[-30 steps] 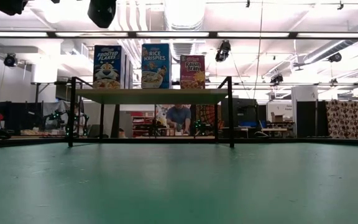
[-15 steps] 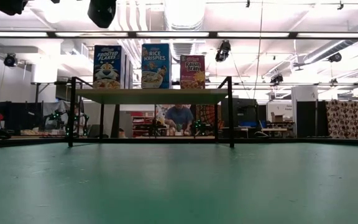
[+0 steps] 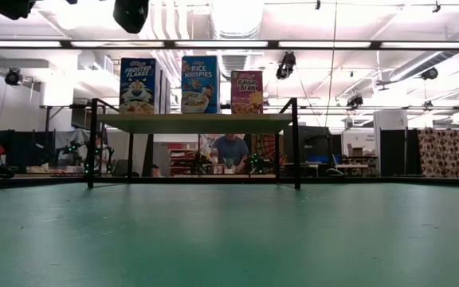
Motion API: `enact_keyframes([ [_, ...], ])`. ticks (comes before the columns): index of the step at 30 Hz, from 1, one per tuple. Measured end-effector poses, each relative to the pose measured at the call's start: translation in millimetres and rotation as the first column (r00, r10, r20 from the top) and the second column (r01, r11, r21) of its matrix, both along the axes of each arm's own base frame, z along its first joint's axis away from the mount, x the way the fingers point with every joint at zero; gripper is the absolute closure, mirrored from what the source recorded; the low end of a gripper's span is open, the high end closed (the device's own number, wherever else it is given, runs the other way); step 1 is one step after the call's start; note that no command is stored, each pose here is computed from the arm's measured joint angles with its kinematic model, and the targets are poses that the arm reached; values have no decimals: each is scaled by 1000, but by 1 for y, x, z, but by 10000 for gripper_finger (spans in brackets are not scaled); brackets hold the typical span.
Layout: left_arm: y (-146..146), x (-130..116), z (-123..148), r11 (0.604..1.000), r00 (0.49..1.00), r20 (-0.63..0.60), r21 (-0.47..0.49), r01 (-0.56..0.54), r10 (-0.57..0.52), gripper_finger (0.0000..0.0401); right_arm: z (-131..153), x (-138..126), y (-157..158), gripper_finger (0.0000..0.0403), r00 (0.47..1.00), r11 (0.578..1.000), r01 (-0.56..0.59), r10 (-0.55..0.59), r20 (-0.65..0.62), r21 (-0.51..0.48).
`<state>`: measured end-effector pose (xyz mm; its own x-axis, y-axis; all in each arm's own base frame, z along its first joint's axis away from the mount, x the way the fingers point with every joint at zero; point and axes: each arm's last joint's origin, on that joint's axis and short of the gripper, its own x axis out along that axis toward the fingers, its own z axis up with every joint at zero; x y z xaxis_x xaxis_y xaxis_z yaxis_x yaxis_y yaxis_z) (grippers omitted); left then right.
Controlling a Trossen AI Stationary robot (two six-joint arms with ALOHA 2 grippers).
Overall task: Stack cereal on shelf
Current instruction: Put the pink cereal box on the shelf aligned with the other pink boxes
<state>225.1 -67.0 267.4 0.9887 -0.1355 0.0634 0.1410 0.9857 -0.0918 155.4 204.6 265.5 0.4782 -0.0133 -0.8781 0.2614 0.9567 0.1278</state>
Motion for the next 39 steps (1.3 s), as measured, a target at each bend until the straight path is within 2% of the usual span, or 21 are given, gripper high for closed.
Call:
enact_keyframes([
  [9,1,-2,16,998,998,62,60,-9,5,188,42,58,-38,248,995,994,-62,69,79,-87],
  [12,1,-2,23,996,996,86,87,-15,7,188,59,77,-59,248,990,989,-97,108,94,-115],
  [18,0,1,34,988,998,59,152,-18,9,188,95,106,-111,248,976,971,-117,150,155,-207],
  [25,1,-2,44,976,1000,6,217,-11,10,188,125,124,-168,248,953,955,-128,193,235,-268],
  [31,6,-17,50,964,999,24,263,-26,21,188,139,127,-210,250,947,936,-78,177,269,-343],
  [39,15,-33,56,934,988,33,322,-153,151,188,148,130,-251,252,921,920,-38,184,344,-389],
])
